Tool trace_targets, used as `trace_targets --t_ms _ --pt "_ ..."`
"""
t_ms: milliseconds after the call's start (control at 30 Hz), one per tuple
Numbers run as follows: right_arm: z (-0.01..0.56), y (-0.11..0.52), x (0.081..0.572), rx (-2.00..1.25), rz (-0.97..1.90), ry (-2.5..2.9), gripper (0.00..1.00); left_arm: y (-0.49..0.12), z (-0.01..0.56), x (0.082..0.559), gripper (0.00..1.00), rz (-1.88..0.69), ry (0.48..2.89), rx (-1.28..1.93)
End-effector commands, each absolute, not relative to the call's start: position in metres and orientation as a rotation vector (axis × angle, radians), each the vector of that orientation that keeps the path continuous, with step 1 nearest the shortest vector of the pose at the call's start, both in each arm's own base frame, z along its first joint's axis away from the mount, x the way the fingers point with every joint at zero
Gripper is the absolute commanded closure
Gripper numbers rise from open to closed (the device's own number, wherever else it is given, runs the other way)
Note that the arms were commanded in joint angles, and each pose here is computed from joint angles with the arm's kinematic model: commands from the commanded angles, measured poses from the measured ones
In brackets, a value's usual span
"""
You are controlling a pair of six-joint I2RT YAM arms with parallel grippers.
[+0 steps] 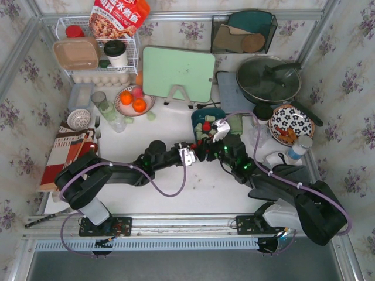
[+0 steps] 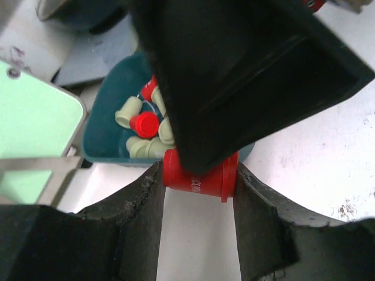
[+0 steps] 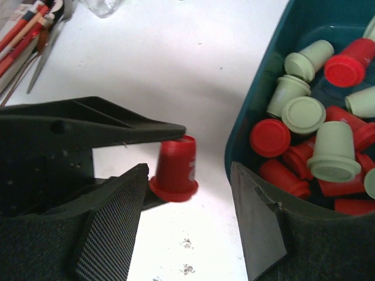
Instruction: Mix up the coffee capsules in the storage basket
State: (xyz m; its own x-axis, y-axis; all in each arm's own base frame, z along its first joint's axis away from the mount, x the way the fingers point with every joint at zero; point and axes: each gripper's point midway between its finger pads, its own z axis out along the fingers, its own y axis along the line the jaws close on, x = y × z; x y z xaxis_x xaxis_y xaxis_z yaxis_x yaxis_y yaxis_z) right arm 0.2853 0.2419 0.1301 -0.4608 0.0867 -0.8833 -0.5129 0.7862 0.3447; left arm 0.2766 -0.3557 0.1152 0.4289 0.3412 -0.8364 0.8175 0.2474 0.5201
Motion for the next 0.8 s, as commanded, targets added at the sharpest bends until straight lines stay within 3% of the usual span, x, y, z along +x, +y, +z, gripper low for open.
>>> trace_targets --t_ms 0,333,667,767 --pt "0.145 0.256 0.278 -0.369 0.828 1.880 0.34 -0.368 0.141 0.280 0.72 -0.342 0.965 1.350" --pt "0.136 0.258 0.279 -0.377 0.823 1.913 0.43 -0.376 0.151 0.274 0.74 -0.327 0.949 1.328" --pt "0.132 0.254 0.283 -0.357 0.794 1.913 0.78 -0.378 0.151 0.269 0.72 -0.337 0.946 1.327" --pt "0.132 0.253 0.286 -0.340 0.782 1.905 0.80 -0.379 0.151 0.267 0.69 -0.341 0.945 1.326"
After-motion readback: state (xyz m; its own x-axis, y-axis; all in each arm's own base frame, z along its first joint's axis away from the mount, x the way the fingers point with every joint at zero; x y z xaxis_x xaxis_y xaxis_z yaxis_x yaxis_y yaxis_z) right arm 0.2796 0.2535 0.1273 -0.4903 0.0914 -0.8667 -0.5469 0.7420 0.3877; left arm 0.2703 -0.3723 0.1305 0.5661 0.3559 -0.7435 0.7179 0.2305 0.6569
